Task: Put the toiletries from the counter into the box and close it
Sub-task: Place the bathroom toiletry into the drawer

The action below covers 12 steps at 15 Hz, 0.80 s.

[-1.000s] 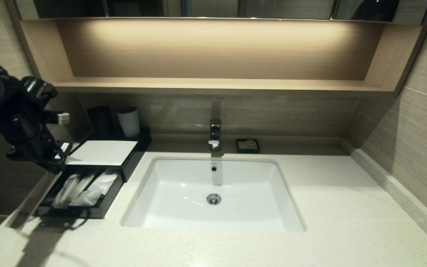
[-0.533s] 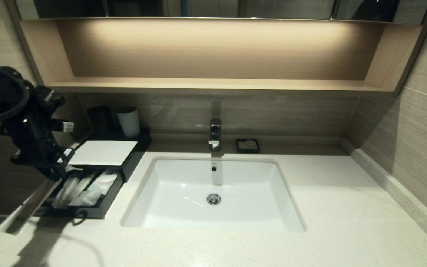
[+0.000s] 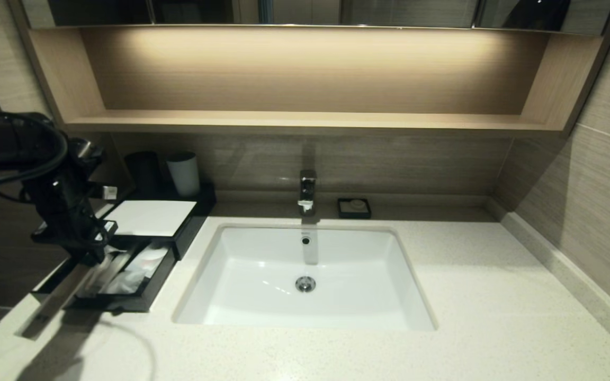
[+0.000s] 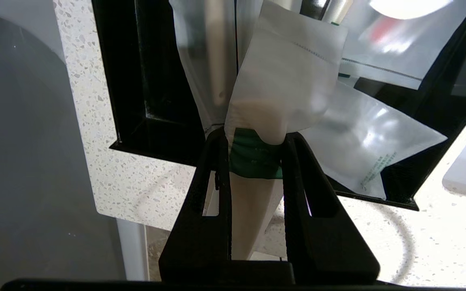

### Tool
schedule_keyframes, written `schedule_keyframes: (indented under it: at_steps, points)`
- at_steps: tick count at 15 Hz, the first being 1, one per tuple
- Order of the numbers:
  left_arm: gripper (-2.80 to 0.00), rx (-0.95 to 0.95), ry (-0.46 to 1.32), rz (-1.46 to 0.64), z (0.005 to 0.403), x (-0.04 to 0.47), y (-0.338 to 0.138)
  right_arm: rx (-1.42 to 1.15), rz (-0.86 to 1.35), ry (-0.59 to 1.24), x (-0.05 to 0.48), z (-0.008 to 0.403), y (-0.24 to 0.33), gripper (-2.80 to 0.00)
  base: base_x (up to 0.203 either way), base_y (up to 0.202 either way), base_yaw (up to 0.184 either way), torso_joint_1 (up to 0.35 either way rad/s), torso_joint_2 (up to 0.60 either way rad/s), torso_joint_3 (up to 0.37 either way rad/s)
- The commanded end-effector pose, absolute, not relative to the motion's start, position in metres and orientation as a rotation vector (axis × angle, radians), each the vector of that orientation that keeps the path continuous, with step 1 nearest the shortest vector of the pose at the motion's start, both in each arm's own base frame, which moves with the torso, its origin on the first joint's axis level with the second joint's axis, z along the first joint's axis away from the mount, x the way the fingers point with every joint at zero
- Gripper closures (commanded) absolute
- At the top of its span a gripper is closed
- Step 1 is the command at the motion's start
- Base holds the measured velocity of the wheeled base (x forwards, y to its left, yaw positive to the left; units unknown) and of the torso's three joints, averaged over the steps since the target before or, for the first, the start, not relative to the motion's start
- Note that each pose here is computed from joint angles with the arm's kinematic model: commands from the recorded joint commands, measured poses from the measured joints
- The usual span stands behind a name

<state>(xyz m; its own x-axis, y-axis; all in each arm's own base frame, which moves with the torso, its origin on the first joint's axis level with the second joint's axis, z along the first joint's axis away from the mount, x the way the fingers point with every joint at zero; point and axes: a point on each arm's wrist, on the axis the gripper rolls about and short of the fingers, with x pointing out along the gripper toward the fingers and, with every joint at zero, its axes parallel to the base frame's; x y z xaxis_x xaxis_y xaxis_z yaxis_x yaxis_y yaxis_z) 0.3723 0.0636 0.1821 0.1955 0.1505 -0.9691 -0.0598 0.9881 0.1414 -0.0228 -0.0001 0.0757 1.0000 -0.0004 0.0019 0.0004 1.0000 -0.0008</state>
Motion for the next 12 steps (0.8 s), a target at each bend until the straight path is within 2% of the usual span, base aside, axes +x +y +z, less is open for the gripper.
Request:
schedule_keyframes:
  at_steps: [1, 12]
  points:
    - [0.00, 0.078, 1.391, 0.143, 0.172, 0.377, 0.063, -0.002, 0.000, -0.003, -0.023, 0.075, 0.000, 0.00, 0.000, 0.000, 0.000, 0.000, 0.00, 0.000]
    - [0.00, 0.108, 1.366, 0.146, 0.158, 0.391, 0.059, -0.002, 0.000, -0.001, -0.023, 0.075, 0.000, 0.00, 0.000, 0.000, 0.000, 0.000, 0.00, 0.000]
